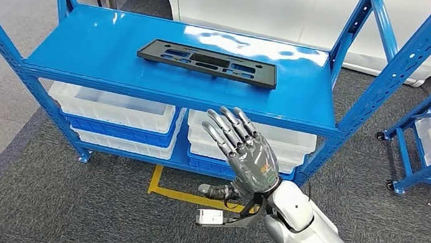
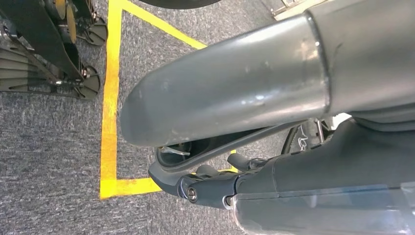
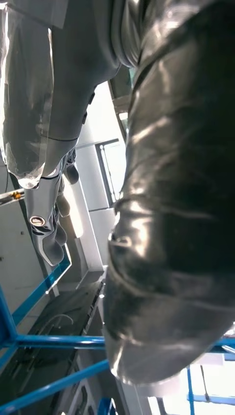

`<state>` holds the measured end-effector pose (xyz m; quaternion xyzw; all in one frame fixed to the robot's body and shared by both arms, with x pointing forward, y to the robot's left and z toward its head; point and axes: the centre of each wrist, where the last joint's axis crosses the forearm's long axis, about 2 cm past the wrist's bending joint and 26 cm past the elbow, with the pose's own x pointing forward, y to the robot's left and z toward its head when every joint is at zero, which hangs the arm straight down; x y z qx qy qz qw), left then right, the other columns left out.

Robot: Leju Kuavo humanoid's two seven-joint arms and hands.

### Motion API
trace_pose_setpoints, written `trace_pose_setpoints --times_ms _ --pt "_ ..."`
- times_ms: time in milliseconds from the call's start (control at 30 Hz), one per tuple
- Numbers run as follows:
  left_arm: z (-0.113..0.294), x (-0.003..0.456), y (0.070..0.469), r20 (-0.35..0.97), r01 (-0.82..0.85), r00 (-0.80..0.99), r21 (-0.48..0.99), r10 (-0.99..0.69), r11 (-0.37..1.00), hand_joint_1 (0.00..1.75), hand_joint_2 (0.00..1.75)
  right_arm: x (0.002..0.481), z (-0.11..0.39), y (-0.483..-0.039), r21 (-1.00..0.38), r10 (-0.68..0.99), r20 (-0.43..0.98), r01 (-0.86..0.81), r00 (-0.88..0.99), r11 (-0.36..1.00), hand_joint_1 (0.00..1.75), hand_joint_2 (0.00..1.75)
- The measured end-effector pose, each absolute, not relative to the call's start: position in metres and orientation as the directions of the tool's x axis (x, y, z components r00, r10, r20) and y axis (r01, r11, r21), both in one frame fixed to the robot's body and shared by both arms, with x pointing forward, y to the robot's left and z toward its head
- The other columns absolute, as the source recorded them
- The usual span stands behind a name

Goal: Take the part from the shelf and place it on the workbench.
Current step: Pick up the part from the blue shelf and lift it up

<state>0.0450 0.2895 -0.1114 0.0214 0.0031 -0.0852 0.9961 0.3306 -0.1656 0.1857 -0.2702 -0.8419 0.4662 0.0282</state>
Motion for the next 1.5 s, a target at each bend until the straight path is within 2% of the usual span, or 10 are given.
trace_pose_setpoints --times_ms 1500 --pt "-0.111 0.045 0.285 -0.016 0.176 0.984 0.019 -0.175 0.984 0.00 0.00 0.325 0.176 -0.181 -0.828 0.479 -0.211 0.417 -0.852 0.376 0.00 0.00"
